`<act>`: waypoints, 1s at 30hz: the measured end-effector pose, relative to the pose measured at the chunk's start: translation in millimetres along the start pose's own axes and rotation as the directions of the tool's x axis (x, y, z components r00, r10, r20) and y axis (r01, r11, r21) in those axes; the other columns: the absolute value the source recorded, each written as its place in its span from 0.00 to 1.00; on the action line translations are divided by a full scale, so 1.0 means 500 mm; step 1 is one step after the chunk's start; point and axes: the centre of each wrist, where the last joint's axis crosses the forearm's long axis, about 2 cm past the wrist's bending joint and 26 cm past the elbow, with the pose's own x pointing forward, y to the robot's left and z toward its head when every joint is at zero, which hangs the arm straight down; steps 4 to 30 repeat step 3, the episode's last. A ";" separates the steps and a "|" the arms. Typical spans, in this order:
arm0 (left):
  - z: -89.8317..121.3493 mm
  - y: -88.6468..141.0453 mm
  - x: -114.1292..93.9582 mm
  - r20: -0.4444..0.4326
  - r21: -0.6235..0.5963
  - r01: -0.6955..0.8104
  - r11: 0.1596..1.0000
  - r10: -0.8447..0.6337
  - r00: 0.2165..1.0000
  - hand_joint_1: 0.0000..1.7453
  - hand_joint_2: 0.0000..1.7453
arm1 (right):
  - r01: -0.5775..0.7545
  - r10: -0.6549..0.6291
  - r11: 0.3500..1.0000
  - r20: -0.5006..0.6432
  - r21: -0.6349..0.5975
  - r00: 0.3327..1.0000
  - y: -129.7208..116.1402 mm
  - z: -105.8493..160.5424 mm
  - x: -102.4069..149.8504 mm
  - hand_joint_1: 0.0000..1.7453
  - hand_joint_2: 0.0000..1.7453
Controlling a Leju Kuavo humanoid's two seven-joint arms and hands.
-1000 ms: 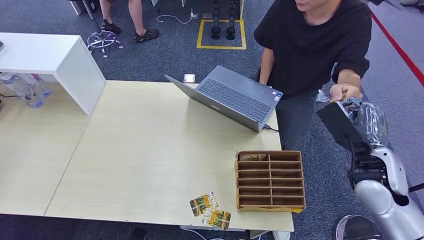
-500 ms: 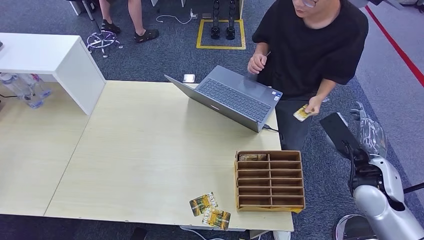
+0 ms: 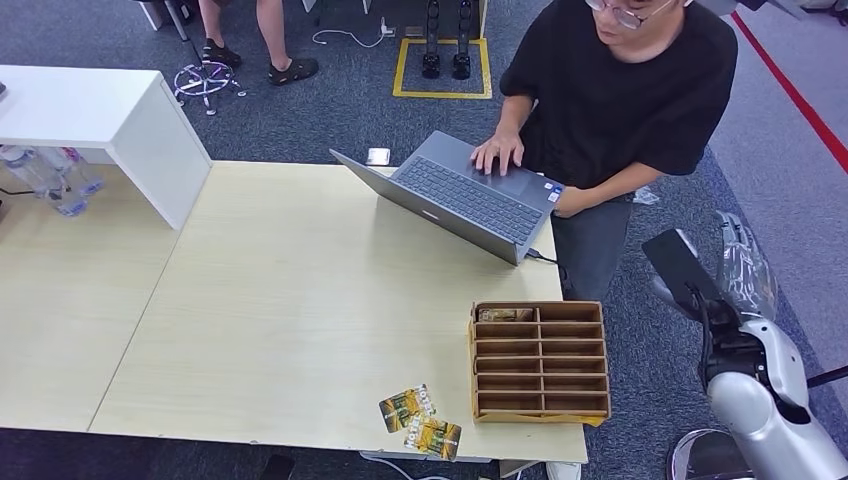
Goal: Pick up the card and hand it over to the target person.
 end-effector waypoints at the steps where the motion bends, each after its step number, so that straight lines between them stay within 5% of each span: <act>1: 0.000 0.000 0.000 -0.003 0.002 -0.005 1.000 0.005 1.000 0.00 0.00 | 0.001 0.000 1.000 0.027 -0.019 1.000 -0.006 0.006 0.010 0.00 1.00; 30: 0.000 0.000 0.000 -0.010 0.004 -0.014 1.000 0.014 1.000 0.00 0.00 | 0.001 0.004 0.998 0.078 -0.055 0.997 -0.016 0.020 0.030 0.00 1.00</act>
